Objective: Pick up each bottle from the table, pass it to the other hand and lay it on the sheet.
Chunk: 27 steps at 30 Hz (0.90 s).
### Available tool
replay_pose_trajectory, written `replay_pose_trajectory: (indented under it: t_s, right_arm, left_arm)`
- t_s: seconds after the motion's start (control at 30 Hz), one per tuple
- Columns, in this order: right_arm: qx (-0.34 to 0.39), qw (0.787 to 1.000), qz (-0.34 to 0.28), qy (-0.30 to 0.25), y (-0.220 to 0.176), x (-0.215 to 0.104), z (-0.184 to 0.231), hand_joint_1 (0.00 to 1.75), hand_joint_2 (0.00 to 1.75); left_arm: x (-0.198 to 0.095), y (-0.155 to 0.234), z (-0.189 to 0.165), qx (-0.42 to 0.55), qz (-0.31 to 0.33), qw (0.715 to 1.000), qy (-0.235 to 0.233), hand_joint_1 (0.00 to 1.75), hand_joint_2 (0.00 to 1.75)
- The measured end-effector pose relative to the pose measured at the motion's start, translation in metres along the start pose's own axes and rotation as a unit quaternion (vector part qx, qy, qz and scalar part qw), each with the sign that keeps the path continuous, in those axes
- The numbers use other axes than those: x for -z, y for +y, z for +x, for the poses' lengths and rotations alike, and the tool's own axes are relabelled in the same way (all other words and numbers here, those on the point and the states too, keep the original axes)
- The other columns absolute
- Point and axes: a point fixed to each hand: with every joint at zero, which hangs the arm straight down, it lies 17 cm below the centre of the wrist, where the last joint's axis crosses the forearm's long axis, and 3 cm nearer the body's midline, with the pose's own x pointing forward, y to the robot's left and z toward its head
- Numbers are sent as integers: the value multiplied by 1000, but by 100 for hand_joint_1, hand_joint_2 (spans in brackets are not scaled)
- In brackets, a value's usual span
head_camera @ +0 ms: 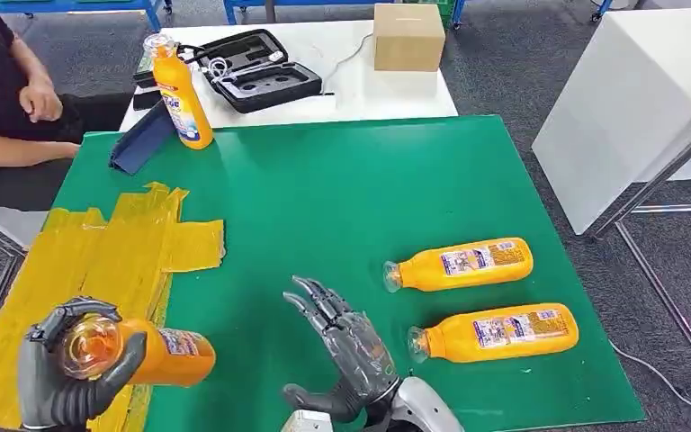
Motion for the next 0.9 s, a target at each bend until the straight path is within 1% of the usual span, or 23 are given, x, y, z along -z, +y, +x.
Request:
replay_pose_trajectory:
  t_s: [0.07,0.13,0.17,0.27,0.37,0.47,0.53,0.63,0.77,0.87,0.9]
  right_arm:
    - [-3,1000,-3,6,-4,0,-3,0,0]
    - [-1,1000,-2,14,-9,-1,-9,0,0]
    - [-1,1000,1,19,-11,-2,-13,0,0]
    - [-8,1000,3,30,-18,-13,-25,0,0]
    - [-27,999,2,41,-24,-31,-34,0,0]
    - [-48,998,-5,51,-32,-52,-37,0,0]
    - [-55,997,-6,50,-35,-61,-36,0,0]
    - [-61,997,-1,49,-36,-70,-35,0,0]
    - [-65,997,6,45,-36,-74,-33,0,0]
    - [-68,997,7,41,-37,-77,-31,0,0]
    - [-70,997,8,39,-37,-78,-31,0,0]
  left_arm:
    - [6,15,9,114,40,992,-20,175,175]
    - [12,21,23,213,69,974,-39,175,175]
    - [14,20,30,264,79,960,-51,175,175]
    - [18,9,45,343,85,932,-74,175,175]
    - [18,-12,44,377,67,920,-83,175,175]
    - [11,-48,21,404,12,911,-78,175,175]
    - [4,-69,6,409,-12,909,-75,175,175]
    - [-6,-90,-9,405,-38,911,-73,175,175]
    - [-11,-105,-17,401,-59,912,-69,175,175]
    - [-16,-129,-34,419,-105,899,-68,175,175]
    - [-20,-139,-45,429,-119,893,-64,175,175]
